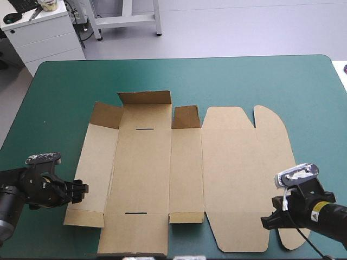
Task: Fold the box
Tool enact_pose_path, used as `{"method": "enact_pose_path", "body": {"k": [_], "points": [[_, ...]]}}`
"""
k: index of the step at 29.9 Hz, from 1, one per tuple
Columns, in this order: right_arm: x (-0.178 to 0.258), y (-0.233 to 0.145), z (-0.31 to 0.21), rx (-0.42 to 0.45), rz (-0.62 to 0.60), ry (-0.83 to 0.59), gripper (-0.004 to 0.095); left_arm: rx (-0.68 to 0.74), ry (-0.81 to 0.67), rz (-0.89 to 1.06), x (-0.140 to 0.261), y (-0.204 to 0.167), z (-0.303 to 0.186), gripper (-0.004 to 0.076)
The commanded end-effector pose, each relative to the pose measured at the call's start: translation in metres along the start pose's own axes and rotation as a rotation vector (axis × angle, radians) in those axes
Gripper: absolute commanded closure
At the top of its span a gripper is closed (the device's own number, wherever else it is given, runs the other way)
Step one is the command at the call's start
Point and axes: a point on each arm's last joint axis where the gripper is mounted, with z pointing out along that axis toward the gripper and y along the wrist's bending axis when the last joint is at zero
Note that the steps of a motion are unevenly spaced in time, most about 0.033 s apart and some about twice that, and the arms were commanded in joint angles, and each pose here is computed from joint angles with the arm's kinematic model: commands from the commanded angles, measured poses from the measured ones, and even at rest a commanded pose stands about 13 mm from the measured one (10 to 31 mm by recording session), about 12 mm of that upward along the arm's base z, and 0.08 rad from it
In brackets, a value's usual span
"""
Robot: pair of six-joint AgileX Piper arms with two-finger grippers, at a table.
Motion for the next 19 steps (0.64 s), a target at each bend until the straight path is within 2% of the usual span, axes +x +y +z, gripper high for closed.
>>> {"method": "enact_pose_path", "body": {"k": [1, 5, 9, 14, 19], "points": [[0.004, 0.0, -0.013, 0.002, -0.003, -0.075, 0.0909, 0.113, -0.084, -0.065, -0.012, 0.005, -0.009, 0.0126], [0.015, 0.0, -0.024, 0.0, 0.013, -0.119, 0.0909, 0.249, -0.052, -0.124, -0.022, 0.014, 0.0, 0.0126], [0.028, 0.001, -0.034, -0.003, 0.008, -0.136, 0.0909, 0.392, 0.044, -0.148, -0.031, 0.02, 0.02, 0.0126], [0.045, 0.001, -0.046, -0.002, 0.001, -0.157, 0.0909, 0.434, 0.175, -0.166, -0.044, 0.027, 0.04, 0.0126], [0.056, 0.001, -0.055, -0.002, -0.004, -0.197, 0.0909, 0.497, 0.206, -0.163, -0.05, 0.024, 0.046, 0.0126]]}}
